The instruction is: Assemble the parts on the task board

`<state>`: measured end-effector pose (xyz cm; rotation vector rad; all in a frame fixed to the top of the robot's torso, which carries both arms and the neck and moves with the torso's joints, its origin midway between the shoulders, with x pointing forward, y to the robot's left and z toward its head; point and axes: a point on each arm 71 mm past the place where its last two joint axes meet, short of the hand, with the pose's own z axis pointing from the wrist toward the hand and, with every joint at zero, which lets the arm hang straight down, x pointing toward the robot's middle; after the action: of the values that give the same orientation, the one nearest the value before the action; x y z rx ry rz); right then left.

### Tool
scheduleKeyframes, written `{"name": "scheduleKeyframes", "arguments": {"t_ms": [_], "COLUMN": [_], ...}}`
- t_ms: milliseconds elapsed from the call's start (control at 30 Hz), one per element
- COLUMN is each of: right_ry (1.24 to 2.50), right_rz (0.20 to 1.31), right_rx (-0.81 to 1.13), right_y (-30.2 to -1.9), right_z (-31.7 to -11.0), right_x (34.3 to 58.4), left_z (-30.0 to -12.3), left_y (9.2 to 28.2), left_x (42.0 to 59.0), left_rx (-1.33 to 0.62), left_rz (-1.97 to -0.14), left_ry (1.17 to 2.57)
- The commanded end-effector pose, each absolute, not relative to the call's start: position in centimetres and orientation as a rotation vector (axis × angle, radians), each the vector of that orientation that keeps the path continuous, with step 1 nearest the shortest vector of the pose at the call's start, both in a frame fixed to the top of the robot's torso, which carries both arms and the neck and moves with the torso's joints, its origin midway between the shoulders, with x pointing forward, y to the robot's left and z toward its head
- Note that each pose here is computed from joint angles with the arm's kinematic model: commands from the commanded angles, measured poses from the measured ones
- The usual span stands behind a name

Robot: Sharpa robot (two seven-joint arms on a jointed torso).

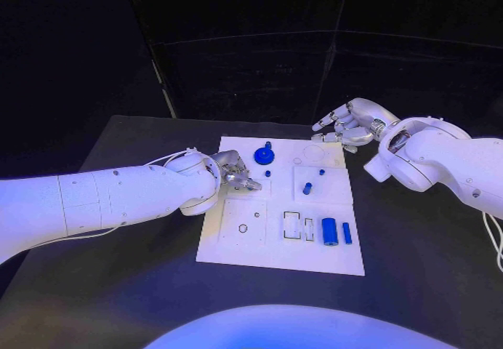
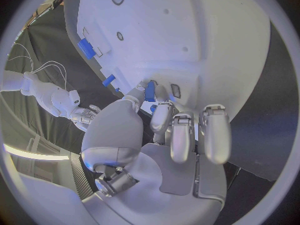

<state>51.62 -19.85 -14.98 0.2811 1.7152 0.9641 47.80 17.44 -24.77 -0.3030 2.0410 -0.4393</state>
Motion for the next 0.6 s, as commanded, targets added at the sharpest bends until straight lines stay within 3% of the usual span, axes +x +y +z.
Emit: {"name": "scheduleKeyframes", "arguments": {"t_ms": [33,600], "right_ry": [1.706,1.706], "right_rz": [0.972,0.972], "right_rx": [0.273,0.273], "right_y": [-19.75,-19.78], "right_z": [-14.81,-14.81], "right_x": [51.62,51.63], "left_z": [-25.29,-25.26], "left_y": [17.29,17.23], "left_x": [47.49,47.45], "left_rx": [-0.3,-0.318], "left_rz": [-0.429,-0.437], "left_ry": [2.076,2.072]}}
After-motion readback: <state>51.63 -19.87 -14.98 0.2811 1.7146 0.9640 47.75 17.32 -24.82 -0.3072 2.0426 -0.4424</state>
